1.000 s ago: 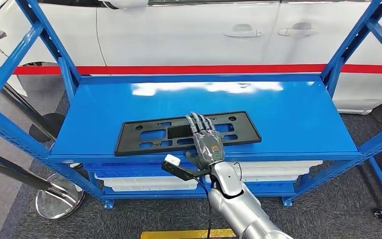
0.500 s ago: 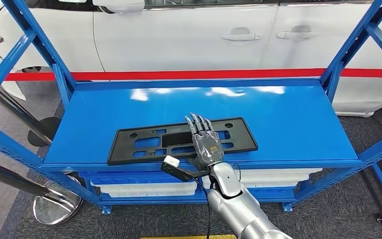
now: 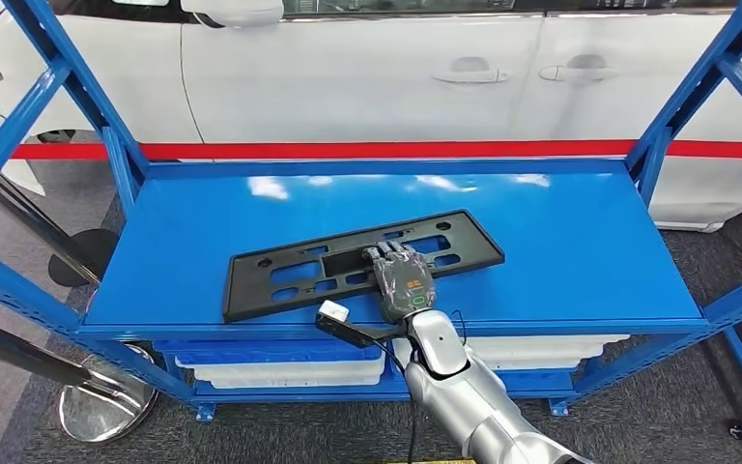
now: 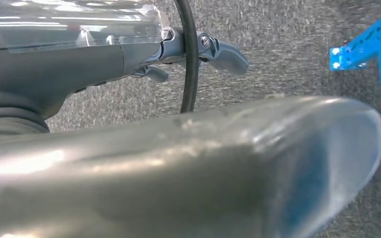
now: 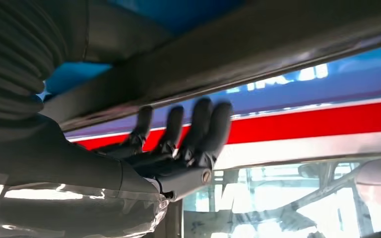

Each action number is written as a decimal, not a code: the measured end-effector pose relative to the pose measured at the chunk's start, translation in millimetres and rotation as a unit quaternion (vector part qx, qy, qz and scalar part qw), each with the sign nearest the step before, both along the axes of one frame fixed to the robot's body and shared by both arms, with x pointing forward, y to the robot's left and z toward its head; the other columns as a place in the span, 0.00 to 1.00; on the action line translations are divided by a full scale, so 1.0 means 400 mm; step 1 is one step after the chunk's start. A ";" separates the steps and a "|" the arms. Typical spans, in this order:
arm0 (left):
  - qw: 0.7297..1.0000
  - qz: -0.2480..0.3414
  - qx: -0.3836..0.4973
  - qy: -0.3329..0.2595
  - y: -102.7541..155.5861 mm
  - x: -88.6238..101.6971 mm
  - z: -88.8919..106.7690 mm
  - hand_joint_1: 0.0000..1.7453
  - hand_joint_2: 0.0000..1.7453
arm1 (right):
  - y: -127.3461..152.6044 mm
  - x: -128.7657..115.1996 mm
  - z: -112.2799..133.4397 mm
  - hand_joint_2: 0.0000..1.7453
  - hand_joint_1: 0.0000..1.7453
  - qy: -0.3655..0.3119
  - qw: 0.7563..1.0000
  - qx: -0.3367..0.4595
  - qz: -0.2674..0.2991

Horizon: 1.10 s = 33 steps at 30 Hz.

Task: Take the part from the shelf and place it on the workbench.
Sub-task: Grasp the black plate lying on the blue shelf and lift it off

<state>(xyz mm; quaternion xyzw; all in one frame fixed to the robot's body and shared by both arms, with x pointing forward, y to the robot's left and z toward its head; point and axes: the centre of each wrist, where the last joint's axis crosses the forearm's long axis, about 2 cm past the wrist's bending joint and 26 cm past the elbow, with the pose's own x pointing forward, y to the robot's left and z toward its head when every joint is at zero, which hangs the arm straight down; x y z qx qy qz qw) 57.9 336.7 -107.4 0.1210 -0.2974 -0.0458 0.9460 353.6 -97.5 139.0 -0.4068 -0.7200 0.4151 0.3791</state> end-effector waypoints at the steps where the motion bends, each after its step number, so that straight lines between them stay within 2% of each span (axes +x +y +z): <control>1: 1.000 0.000 0.000 0.000 0.000 0.000 0.000 0.00 0.00 | -0.002 0.001 -0.001 1.00 0.92 0.001 1.000 -0.002 0.000; 10: 1.000 -0.001 -0.002 -0.001 -0.003 0.000 0.000 0.00 0.00 | -0.014 0.006 -0.009 1.00 0.92 0.005 1.000 -0.013 -0.001; 14: 1.000 -0.001 -0.003 -0.001 -0.005 0.000 0.000 0.00 0.00 | -0.014 0.010 -0.005 1.00 0.89 0.004 1.000 -0.014 -0.001; 18: 1.000 -0.001 -0.004 -0.002 -0.007 0.001 -0.001 0.00 0.00 | -0.014 0.012 -0.003 1.00 0.92 0.007 1.000 -0.016 -0.001; 23: 1.000 -0.001 -0.004 0.002 -0.008 -0.009 -0.002 0.00 0.00 | -0.014 0.010 -0.007 1.00 0.90 0.012 1.000 -0.015 -0.001; 27: 1.000 -0.001 -0.004 0.001 -0.008 -0.008 -0.002 0.00 0.00 | -0.016 0.012 -0.006 1.00 0.98 0.022 1.000 -0.010 -0.001; 30: 1.000 0.001 -0.005 0.001 -0.010 -0.012 -0.002 0.00 0.00 | -0.017 0.011 -0.005 1.00 1.00 0.030 1.000 0.005 0.008; 33: 1.000 0.007 -0.006 -0.001 -0.012 -0.016 -0.003 0.00 0.00 | -0.016 -0.002 0.000 1.00 1.00 0.036 0.996 0.069 0.046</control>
